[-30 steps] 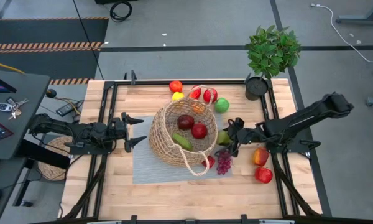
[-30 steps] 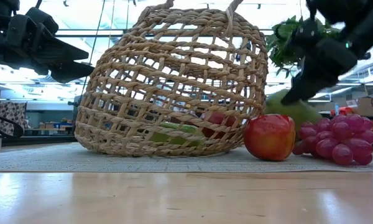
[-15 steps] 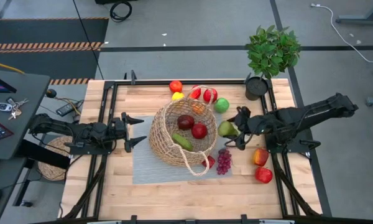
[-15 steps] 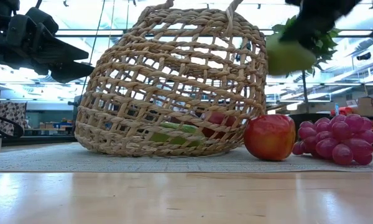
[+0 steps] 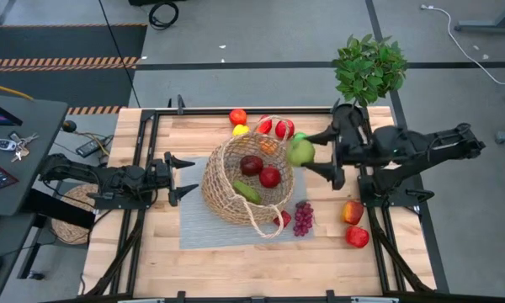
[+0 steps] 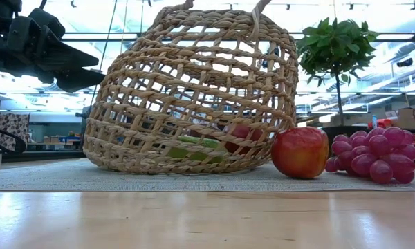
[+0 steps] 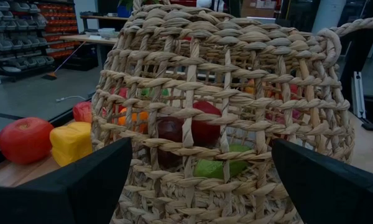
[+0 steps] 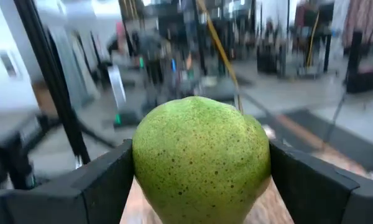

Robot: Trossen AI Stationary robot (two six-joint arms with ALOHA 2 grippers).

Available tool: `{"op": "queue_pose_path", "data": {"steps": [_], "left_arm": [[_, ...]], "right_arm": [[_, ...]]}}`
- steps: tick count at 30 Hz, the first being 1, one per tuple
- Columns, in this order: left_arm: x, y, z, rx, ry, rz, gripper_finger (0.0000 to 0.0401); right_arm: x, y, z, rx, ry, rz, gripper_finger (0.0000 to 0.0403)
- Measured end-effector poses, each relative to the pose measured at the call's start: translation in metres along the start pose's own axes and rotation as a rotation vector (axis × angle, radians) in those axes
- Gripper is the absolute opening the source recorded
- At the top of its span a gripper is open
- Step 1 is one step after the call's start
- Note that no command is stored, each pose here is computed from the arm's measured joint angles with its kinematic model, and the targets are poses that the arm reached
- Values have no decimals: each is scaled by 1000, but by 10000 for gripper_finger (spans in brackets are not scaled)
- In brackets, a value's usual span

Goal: Build produce basket
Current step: Put the green pear into the mesh basket

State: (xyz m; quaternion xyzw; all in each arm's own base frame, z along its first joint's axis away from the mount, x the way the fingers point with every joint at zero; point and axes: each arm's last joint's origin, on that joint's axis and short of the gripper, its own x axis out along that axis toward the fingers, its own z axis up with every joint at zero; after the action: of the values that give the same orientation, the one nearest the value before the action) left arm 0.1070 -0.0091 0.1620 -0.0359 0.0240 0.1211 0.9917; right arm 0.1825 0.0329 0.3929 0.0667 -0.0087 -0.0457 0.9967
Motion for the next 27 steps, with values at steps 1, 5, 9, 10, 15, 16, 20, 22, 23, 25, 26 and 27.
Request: {"op": "queue_pose_path", "data": {"steps": [1,5,9,10,15,16,20,22,23,25,26,27], "left_arm": [[0,0,0,-1,0,0,394],[0,0,0,0,0,0,394],[0,0,0,0,0,0,394],[0,0,0,0,0,0,394],[0,0,0,0,0,0,394],[0,0,0,0,0,0,394],[0,0,0,1,3,0,394],[0,0,0,0,1,1,394],[0,0,0,1,3,0,394],[0,0,0,1,2,1,394],[0,0,0,1,2,0,394],[0,0,0,2,4,0,394]], "right_arm": [[0,0,4,9,-36,5,351],[-1,1,13,0,-127,14,351],[-1,1,13,-41,-133,11,351],[-1,1,13,-54,-134,6,351],[3,2,12,-176,-130,-8,351],[3,2,12,-207,-136,-12,351],[7,3,11,-358,-136,-23,351],[9,3,9,-441,-122,-28,351],[12,4,8,-482,-116,-30,351],[17,5,4,-575,-98,-32,351],[20,6,2,-620,-87,-36,351],[23,6,0,-663,-75,-51,351]]}}
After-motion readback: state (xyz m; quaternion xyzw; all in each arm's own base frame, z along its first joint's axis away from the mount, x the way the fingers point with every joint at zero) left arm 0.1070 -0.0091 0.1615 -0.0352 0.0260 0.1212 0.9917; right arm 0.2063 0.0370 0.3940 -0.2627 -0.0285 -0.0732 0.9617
